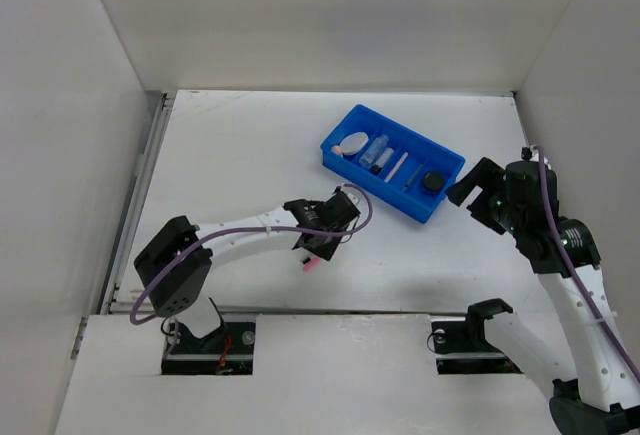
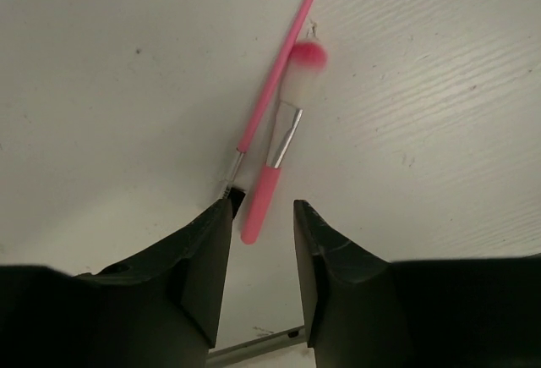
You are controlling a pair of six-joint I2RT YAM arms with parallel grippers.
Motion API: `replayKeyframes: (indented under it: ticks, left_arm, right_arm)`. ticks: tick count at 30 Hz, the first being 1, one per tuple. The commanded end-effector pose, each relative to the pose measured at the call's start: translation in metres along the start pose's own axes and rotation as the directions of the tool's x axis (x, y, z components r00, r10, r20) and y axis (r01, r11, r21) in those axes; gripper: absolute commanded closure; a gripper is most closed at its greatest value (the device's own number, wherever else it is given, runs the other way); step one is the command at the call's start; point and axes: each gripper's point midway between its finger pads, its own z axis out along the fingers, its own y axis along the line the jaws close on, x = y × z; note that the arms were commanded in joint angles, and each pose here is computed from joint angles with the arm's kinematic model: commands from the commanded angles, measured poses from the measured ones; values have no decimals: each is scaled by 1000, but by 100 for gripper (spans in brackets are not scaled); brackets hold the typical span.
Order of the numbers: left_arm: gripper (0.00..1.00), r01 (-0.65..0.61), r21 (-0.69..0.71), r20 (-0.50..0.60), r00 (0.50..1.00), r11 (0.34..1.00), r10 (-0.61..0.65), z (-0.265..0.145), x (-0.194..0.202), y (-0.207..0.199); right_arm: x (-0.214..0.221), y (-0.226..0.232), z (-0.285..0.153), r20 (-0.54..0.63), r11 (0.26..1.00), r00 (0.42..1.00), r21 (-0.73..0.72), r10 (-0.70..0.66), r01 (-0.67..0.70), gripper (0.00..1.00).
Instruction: Organize the makeup
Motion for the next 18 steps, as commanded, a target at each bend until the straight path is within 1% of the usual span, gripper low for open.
replayKeyframes:
  ticks: [1, 3, 7, 12, 15, 16, 18]
  left_arm:
    - [70, 20, -13, -24, 1000, 1000, -20, 6, 12, 0]
    - [71, 17, 16, -59, 998, 1000, -16, 15, 19, -7]
    - [73, -4, -2, -101, 995, 1000, 4, 27, 27, -7]
    - [77, -1, -18, -114, 994, 1000, -2, 36, 27, -8]
    - [77, -3, -29, -115, 993, 1000, 0, 41, 26, -8]
    - [77, -12, -41, -143, 990, 999, 6, 45, 32, -6]
    - [81, -16, -2, -156, 988, 1000, 16, 47, 30, -15]
  right_arm:
    - [-13, 14, -1, 45, 998, 999, -56, 18, -16, 12]
    - [-13, 14, -1, 45, 998, 999, -56, 18, -16, 12]
    - [-13, 14, -1, 45, 998, 999, -56, 18, -16, 12]
    - [-13, 14, -1, 45, 998, 999, -56, 18, -16, 12]
    - [-10, 12, 1, 39, 999, 999, -49, 17, -15, 12]
    - [-10, 12, 1, 39, 999, 999, -49, 17, -15, 12]
    - [-10, 12, 1, 39, 999, 999, -49, 17, -15, 12]
